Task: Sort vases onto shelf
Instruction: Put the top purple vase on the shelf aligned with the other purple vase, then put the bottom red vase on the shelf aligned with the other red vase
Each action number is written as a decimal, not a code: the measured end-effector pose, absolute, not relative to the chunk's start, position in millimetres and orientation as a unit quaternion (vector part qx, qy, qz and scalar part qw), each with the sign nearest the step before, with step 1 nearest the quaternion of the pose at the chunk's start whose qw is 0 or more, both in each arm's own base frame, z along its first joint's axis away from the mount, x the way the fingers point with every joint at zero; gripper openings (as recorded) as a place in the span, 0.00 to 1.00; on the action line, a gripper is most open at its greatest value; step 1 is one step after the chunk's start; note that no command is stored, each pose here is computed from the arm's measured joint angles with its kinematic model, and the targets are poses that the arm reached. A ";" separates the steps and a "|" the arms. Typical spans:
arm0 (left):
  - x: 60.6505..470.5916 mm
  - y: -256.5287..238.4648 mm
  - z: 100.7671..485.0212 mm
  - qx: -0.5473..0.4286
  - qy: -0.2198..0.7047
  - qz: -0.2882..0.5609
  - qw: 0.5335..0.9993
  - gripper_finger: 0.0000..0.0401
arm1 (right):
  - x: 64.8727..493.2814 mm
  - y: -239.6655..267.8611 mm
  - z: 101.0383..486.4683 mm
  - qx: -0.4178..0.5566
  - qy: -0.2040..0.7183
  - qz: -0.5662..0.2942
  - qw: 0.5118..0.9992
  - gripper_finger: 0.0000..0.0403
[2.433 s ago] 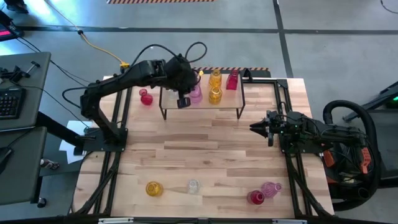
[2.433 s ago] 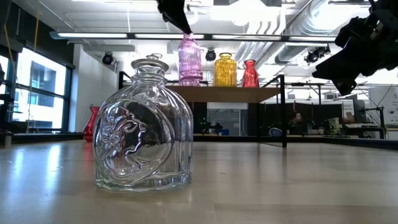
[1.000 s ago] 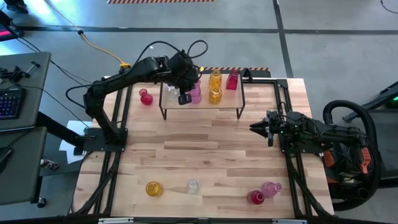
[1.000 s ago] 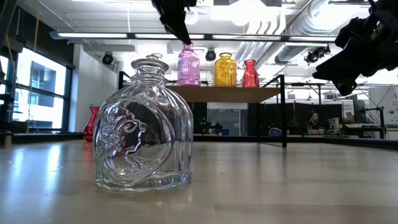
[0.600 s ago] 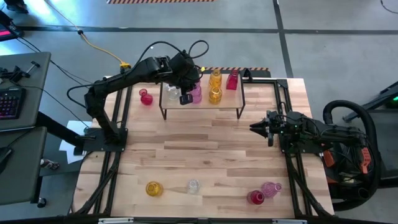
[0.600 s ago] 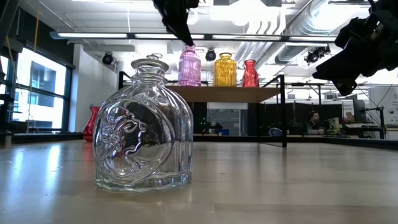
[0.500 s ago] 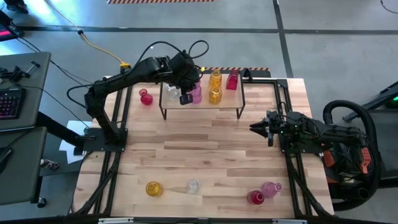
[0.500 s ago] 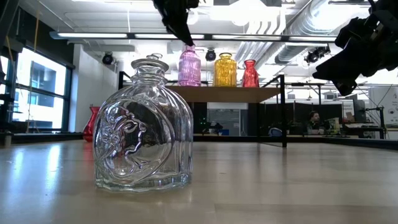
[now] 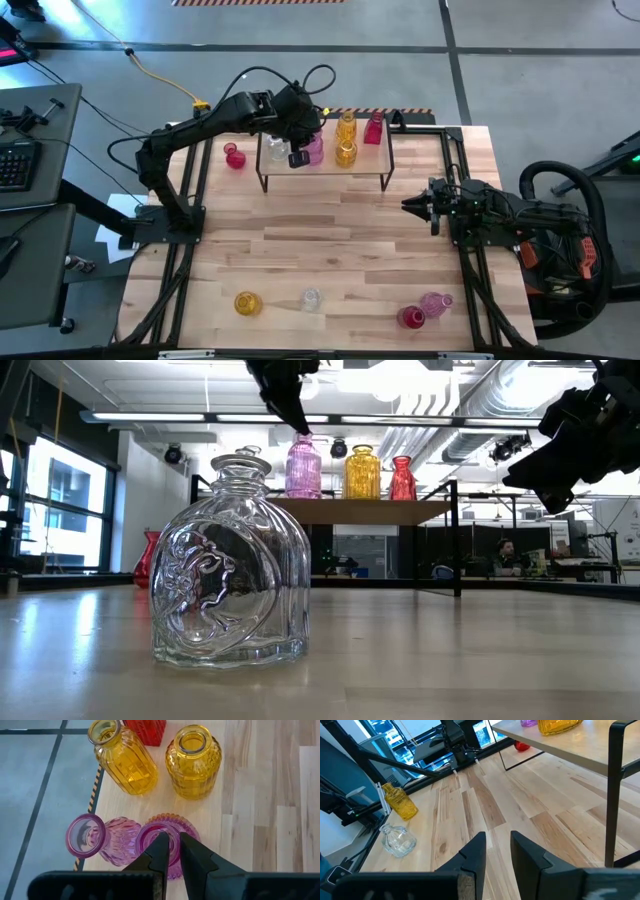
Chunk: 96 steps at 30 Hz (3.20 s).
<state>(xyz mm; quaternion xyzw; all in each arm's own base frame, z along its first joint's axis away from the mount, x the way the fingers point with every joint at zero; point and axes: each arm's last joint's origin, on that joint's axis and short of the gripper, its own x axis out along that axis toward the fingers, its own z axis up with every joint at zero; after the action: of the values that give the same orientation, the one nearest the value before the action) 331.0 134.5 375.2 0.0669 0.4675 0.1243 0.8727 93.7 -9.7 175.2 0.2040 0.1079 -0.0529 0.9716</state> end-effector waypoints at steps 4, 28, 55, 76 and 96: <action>331.1 134.6 374.8 0.067 0.468 0.125 0.872 0.10 | 93.7 -9.7 175.2 0.204 0.108 -0.053 0.972 0.17; 330.3 134.2 374.6 0.050 0.469 0.133 0.872 0.13 | 93.7 -9.7 175.2 0.204 0.108 -0.053 0.972 0.17; 330.5 130.6 385.5 0.059 0.457 0.135 0.877 0.24 | 93.7 -9.7 175.2 0.204 0.108 -0.053 0.972 0.17; 281.1 111.4 433.0 0.073 0.395 0.174 0.899 0.24 | 93.7 -9.7 175.2 0.204 0.108 -0.053 0.972 0.17; 103.5 37.4 327.8 -0.013 0.148 0.291 0.945 0.24 | 93.7 -9.7 175.1 0.204 0.108 -0.053 0.971 0.17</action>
<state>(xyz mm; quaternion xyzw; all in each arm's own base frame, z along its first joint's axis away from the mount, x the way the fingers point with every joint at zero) 103.5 37.4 327.8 -0.0126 0.1481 0.2910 0.9451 93.7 -9.7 175.1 0.2041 0.1084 -0.0529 0.9715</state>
